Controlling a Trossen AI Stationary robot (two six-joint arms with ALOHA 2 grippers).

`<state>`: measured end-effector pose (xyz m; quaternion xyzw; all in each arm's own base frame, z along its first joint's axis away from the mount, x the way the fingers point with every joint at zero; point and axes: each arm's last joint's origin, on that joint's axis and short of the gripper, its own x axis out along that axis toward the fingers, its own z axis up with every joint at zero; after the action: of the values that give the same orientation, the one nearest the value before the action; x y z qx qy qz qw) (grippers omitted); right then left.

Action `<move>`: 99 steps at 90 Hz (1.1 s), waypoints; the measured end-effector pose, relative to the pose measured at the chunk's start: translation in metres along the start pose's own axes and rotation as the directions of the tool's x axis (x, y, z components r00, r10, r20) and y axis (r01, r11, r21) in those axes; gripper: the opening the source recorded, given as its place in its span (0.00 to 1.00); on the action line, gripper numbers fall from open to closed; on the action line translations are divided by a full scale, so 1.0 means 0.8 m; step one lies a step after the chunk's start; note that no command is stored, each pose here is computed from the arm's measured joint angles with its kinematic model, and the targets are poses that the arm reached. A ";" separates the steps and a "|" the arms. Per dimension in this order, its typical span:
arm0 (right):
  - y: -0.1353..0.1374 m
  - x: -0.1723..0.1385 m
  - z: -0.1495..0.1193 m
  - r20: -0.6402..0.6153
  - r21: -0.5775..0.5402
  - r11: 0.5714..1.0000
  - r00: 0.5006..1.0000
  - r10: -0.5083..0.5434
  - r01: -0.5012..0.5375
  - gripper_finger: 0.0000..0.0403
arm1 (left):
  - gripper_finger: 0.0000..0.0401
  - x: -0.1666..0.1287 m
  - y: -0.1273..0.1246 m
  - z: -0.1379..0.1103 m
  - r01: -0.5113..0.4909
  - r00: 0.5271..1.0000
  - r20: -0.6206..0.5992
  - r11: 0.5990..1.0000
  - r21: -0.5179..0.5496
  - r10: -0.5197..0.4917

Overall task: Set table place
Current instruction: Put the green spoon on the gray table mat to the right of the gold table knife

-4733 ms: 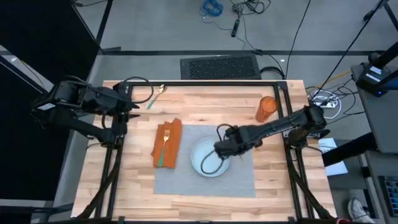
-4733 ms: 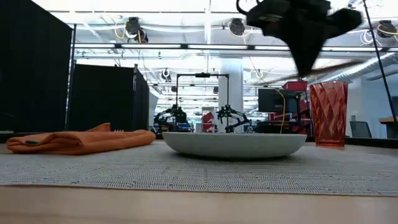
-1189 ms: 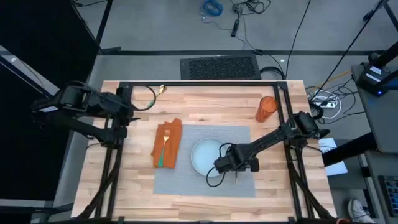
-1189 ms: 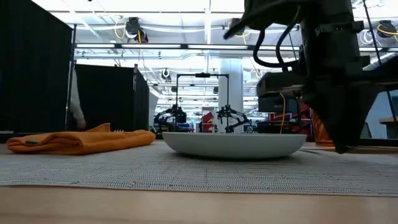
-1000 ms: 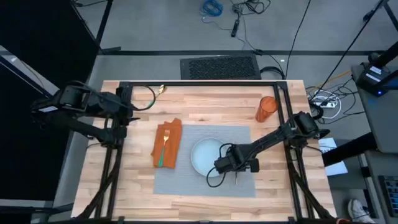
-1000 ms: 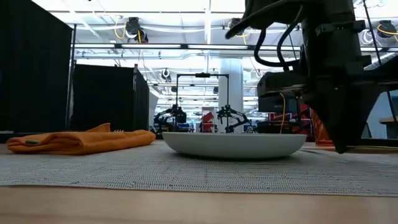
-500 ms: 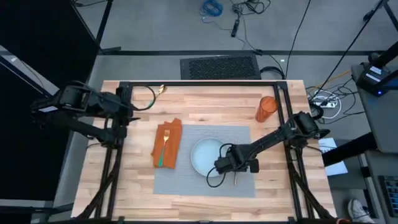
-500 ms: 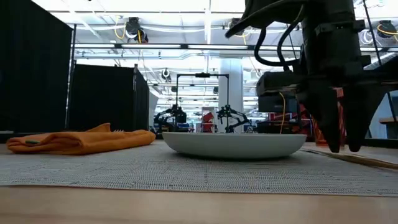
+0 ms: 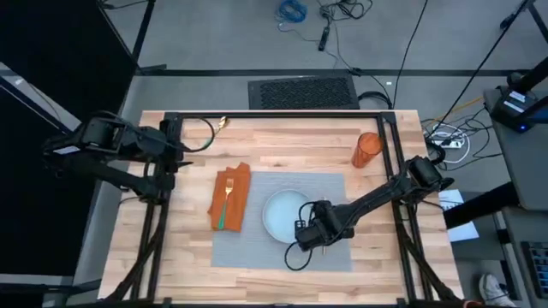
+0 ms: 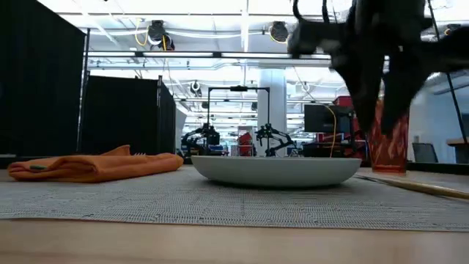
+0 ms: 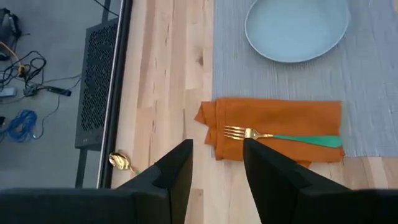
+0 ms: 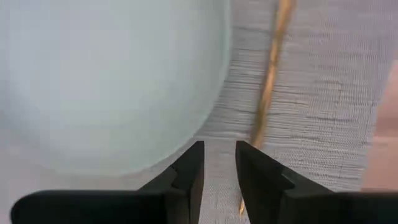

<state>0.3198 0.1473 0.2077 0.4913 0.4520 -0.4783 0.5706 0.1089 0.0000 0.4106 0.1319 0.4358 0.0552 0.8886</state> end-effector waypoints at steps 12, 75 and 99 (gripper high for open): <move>0.012 -0.026 -0.003 0.073 -0.111 0.991 0.994 0.085 -0.076 0.19 | 0.32 0.000 0.002 -0.003 -0.067 0.997 -0.033 0.998 0.010 0.067; 0.024 -0.072 -0.021 0.221 -0.735 0.678 0.936 0.275 -0.026 0.19 | 0.32 0.132 0.037 -0.022 -0.320 0.891 -0.374 0.940 -0.116 0.257; 0.023 -0.076 -0.018 0.242 -0.801 0.598 0.927 0.288 0.024 0.19 | 0.32 0.187 0.111 -0.035 -0.330 0.900 -0.392 0.886 -0.326 0.191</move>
<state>0.3293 0.1692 0.2684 0.1279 0.4700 -0.2628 0.8329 0.1800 0.1223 0.3057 0.0015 0.5449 0.2828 0.7894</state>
